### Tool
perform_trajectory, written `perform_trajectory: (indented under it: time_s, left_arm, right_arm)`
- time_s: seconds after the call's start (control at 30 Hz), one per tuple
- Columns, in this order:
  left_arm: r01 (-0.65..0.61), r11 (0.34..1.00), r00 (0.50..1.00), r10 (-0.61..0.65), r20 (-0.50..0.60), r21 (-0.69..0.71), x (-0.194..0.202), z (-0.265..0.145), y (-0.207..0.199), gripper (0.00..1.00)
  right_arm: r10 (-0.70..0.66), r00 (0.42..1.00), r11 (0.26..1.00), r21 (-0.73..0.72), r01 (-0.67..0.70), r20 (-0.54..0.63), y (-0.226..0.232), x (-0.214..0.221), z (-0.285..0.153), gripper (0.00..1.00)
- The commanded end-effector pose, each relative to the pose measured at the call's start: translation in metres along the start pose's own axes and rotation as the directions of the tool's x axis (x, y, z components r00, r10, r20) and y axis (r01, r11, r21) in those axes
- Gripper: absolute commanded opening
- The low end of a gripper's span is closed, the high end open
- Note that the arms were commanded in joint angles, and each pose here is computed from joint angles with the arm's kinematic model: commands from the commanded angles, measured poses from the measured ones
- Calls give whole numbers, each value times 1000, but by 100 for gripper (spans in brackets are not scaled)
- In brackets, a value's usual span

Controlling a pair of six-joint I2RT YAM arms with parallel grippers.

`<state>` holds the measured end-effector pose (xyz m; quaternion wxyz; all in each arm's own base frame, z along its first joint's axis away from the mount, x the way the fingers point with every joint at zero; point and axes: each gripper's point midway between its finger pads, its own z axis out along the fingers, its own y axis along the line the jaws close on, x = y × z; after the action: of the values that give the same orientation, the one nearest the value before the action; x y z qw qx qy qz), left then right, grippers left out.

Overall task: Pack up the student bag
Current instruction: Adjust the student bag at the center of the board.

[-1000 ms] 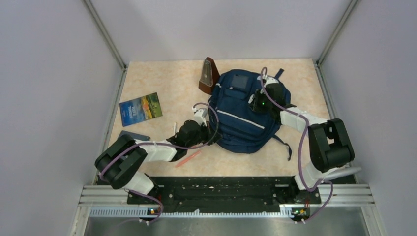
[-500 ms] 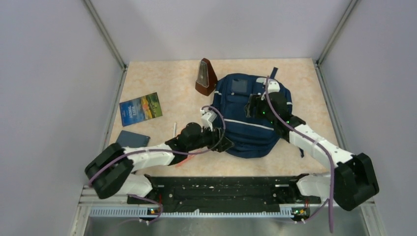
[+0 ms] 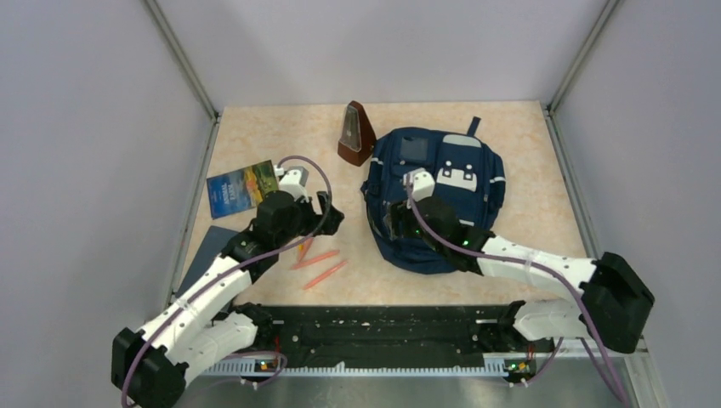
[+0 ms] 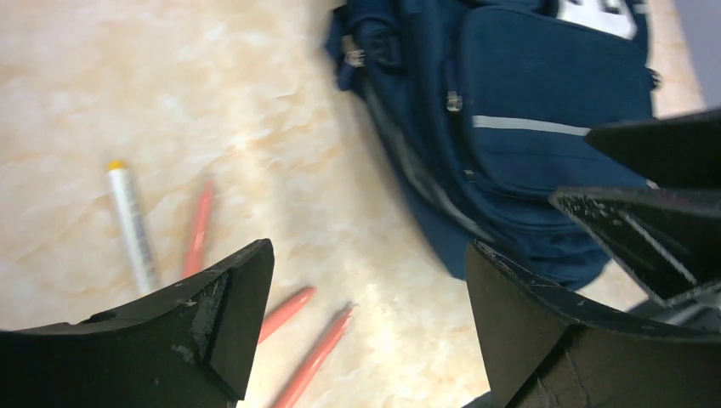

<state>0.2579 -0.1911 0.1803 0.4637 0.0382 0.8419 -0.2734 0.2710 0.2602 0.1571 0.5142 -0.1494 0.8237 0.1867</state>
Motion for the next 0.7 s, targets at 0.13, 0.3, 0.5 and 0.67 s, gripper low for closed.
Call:
perform_trajectory:
  time_s: [0.13,0.3,0.5,0.67]
  left_arm:
    - [1,998,1000,-2,-27,-69,-1,-13,34,88]
    - [-3,997,1000,2,-7,-80,-2,-8,40,88]
    - [3,996,1000,-2,13,-93,0,-6,45,88]
    - [12,1000,1000,-12,13,-23,9,1,37,85]
  right_arm:
    - [-56,996,998,-2,56,-65,44,30,46,54]
    - [-98,986,994,39,105,-133,48,57,66,50]
    - [-165,966,962,183,202,-199,31,72,75,23]
    - [-185,956,943,232,237,-228,10,79,57,0]
